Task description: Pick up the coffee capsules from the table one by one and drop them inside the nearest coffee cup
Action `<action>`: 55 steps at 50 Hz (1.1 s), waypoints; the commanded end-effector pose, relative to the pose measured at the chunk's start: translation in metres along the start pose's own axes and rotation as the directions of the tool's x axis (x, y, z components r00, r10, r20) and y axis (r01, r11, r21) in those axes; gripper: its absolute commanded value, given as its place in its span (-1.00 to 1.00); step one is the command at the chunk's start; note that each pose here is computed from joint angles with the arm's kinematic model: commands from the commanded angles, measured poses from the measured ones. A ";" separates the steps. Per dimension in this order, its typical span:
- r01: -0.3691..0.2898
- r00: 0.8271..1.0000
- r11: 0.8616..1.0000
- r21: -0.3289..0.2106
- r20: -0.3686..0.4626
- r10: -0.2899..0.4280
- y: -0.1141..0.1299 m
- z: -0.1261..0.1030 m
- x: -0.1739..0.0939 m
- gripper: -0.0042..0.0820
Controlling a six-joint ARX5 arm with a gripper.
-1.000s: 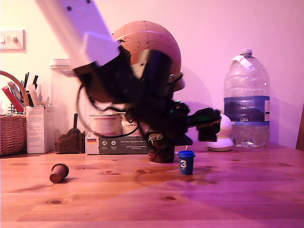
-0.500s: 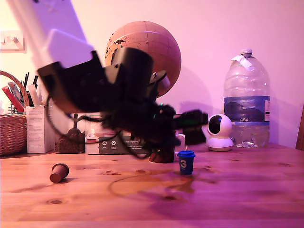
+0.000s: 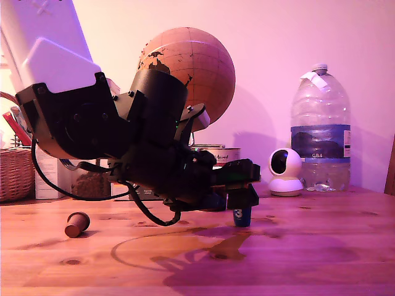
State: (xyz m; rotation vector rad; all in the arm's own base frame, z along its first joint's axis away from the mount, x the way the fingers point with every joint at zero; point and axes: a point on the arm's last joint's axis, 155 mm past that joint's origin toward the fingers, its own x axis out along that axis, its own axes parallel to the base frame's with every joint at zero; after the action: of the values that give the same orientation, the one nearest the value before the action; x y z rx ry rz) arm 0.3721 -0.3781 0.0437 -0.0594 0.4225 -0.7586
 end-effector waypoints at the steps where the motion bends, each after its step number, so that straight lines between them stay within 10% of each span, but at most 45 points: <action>1: 0.007 1.000 1.000 0.004 0.015 -0.007 -0.005 0.006 -0.005 0.43; 55: -0.078 0.995 0.997 0.014 -0.065 0.079 0.009 0.001 0.017 0.42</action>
State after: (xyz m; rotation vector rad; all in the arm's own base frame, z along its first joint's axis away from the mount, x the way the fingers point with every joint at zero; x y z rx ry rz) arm 0.3911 -0.3830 0.0513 -0.0256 0.4558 -0.6888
